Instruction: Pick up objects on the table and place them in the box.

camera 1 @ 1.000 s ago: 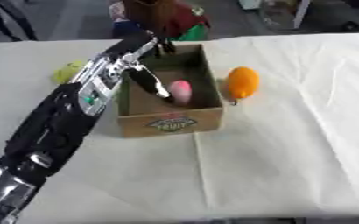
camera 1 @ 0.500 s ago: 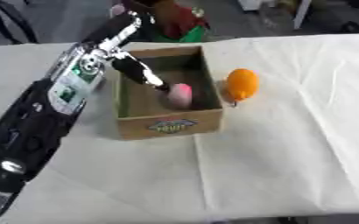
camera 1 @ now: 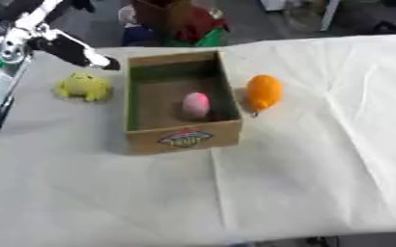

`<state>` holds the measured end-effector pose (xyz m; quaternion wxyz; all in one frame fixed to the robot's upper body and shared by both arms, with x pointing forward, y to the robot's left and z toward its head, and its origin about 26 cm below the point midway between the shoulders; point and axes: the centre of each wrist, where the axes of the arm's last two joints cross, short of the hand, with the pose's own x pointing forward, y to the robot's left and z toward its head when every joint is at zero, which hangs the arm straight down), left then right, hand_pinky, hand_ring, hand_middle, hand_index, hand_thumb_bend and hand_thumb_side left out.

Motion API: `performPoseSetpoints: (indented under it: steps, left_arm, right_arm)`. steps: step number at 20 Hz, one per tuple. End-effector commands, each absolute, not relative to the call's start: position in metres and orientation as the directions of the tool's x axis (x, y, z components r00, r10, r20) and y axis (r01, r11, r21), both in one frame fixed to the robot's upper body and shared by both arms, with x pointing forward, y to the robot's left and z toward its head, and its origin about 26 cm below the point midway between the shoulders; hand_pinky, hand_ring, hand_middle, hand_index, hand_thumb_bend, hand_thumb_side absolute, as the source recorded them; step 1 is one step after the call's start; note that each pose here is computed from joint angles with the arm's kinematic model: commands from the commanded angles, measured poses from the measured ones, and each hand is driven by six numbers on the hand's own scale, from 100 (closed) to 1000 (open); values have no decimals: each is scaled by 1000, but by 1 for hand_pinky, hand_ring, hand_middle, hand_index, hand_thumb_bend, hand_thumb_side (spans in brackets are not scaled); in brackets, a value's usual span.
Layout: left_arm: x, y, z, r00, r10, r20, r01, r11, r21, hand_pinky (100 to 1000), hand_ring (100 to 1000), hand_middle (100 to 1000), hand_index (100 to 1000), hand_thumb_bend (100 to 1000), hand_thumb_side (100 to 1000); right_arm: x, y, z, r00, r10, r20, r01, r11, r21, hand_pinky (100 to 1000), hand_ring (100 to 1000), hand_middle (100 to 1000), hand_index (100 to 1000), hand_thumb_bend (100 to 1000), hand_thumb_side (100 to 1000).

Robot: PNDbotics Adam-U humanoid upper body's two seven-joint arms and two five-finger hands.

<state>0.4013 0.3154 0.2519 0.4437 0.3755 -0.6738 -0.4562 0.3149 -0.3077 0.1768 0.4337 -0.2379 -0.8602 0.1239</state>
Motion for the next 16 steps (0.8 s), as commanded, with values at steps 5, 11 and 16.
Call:
performPoseSetpoints:
  steps: [5,11,16]
  left_arm:
    - [425,356,236,-173,-967,184,-53,196,979,787,696,701,772,752,100]
    - [451,358,212,-122,-985,125,48,120,992,810,729,730,797,734,100]
    - [464,354,200,-100,-994,46,89,38,995,828,739,726,796,637,100]
  right_arm:
    - [315,-313,185,-521,533,667,311,846,-433,492,629,658,814,325,100]
    - [315,-312,184,-520,529,670,307,848,-431,492,629,658,813,325,100]
    - [316,-311,183,-521,524,674,298,851,-432,492,629,658,814,325,100]
